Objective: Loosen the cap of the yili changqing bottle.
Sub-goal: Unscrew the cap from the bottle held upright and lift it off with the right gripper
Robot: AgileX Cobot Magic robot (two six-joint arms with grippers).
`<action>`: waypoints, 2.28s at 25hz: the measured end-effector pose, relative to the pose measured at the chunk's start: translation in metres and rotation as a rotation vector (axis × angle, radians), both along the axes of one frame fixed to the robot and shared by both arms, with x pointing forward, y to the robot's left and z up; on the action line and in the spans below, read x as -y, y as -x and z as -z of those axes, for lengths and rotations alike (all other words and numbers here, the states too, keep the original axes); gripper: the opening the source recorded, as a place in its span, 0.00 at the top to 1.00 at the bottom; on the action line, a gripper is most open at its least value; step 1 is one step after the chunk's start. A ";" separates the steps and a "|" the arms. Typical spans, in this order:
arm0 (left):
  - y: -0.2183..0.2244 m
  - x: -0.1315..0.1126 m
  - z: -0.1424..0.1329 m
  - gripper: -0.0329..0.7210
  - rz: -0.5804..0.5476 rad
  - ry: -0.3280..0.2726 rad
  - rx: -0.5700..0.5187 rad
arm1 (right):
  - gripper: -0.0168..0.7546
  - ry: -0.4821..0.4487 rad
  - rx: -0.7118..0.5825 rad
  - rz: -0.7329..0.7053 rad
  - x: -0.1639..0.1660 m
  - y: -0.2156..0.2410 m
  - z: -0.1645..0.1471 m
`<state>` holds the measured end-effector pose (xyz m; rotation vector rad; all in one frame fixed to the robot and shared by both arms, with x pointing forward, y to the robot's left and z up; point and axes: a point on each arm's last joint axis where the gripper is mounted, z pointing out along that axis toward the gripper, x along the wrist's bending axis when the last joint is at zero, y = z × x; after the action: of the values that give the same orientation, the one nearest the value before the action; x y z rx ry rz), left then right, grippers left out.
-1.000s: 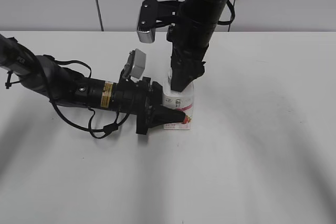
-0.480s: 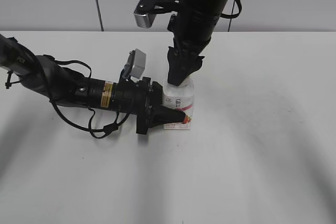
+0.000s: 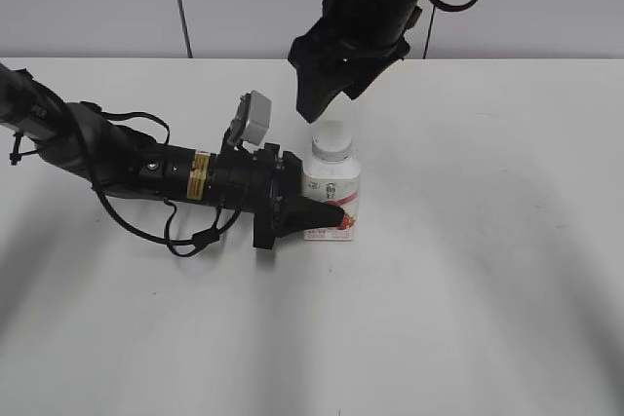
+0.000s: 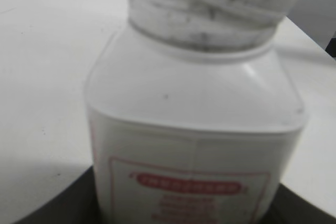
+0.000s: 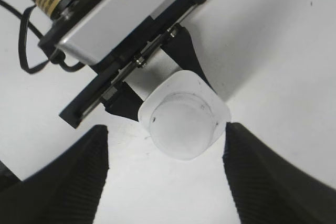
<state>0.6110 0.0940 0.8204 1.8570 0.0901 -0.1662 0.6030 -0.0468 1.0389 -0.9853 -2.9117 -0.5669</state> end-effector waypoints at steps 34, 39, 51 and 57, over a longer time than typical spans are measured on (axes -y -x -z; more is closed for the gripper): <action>0.000 0.000 0.000 0.45 -0.009 0.001 -0.019 | 0.28 0.005 -0.310 0.806 -0.002 -0.009 0.034; 0.000 0.000 0.000 0.45 -0.009 0.002 -0.019 | 0.28 0.018 -0.328 0.808 -0.003 -0.010 0.042; 0.000 0.000 0.000 0.45 -0.010 0.002 -0.019 | 0.43 0.018 -0.331 0.808 -0.004 -0.010 0.042; 0.000 0.000 0.000 0.45 -0.010 0.002 -0.019 | 0.47 0.017 -0.332 0.805 -0.004 -0.010 0.042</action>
<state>0.6114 0.0939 0.8207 1.8525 0.1124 -0.1775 0.6130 -0.0431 0.9966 -2.0238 -2.1554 -0.3255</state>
